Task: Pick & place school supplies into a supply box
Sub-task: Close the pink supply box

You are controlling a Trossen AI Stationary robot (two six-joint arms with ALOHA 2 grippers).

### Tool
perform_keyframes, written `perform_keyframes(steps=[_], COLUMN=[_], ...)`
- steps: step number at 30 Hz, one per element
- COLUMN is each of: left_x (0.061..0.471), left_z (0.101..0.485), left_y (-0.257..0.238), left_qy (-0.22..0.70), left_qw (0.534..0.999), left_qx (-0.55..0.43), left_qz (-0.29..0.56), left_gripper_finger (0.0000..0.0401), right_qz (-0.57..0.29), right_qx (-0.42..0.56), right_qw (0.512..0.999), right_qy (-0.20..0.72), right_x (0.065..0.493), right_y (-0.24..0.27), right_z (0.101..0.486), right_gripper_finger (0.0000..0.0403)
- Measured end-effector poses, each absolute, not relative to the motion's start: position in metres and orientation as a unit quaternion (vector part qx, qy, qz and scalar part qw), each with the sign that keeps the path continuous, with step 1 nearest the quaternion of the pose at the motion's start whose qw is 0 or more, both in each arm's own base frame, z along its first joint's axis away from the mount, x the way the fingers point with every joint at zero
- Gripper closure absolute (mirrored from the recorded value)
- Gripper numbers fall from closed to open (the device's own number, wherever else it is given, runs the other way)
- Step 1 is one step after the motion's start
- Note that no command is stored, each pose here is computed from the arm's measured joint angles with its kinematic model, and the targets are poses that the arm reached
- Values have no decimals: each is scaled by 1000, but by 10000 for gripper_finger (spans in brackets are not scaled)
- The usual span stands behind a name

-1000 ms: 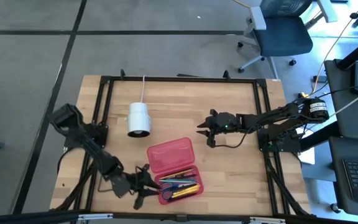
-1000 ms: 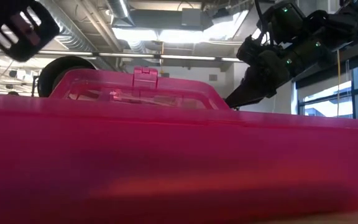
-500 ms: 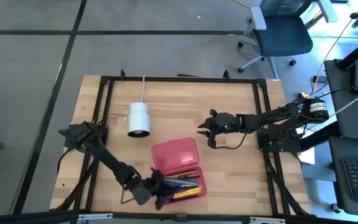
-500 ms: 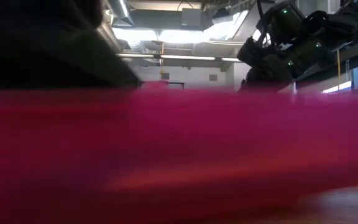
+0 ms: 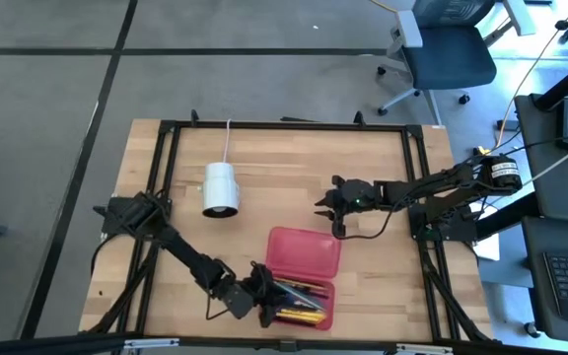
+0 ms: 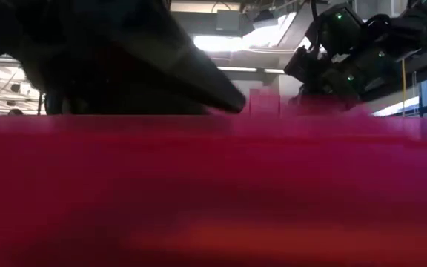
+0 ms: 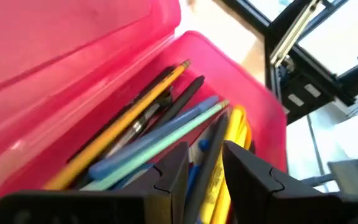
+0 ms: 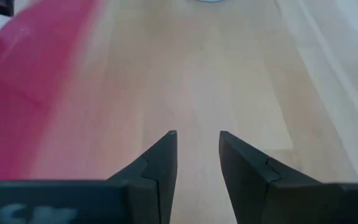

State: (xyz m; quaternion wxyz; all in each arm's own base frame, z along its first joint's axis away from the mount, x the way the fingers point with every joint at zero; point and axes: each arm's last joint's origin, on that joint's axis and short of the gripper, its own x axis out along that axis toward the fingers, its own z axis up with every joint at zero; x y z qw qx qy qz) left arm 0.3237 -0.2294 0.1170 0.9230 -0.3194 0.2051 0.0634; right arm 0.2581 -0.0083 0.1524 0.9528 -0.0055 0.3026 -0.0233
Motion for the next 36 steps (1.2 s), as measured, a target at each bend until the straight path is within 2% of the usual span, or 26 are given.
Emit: perform_keyframes(steps=[4,12,18,28,32,36], left_x=[327,332,332,333,333,333], left_z=[118,117,118,119,121,121], left_y=[-225,-218,-218,-217,-217,-217], left_qy=[206,203,203,189,186,186], left_qw=[919,912,909,911,911,911], left_qx=[-330,-348,-355,-355,-356,-358], left_qz=[64,78,77,89,88,88], left_gripper_finger=[308,308,310,307,308,306], right_qz=[-15,55,68,196,206,174], right_qx=[-29,-5,-4,29,23,6], right_qw=[952,951,953,946,944,950], right_qy=[304,306,296,256,257,261], right_x=[258,258,268,278,278,278], right_y=[-8,-4,-4,6,11,8], right_z=[152,152,165,185,185,184], right_gripper_finger=[280,280,280,280,280,280])
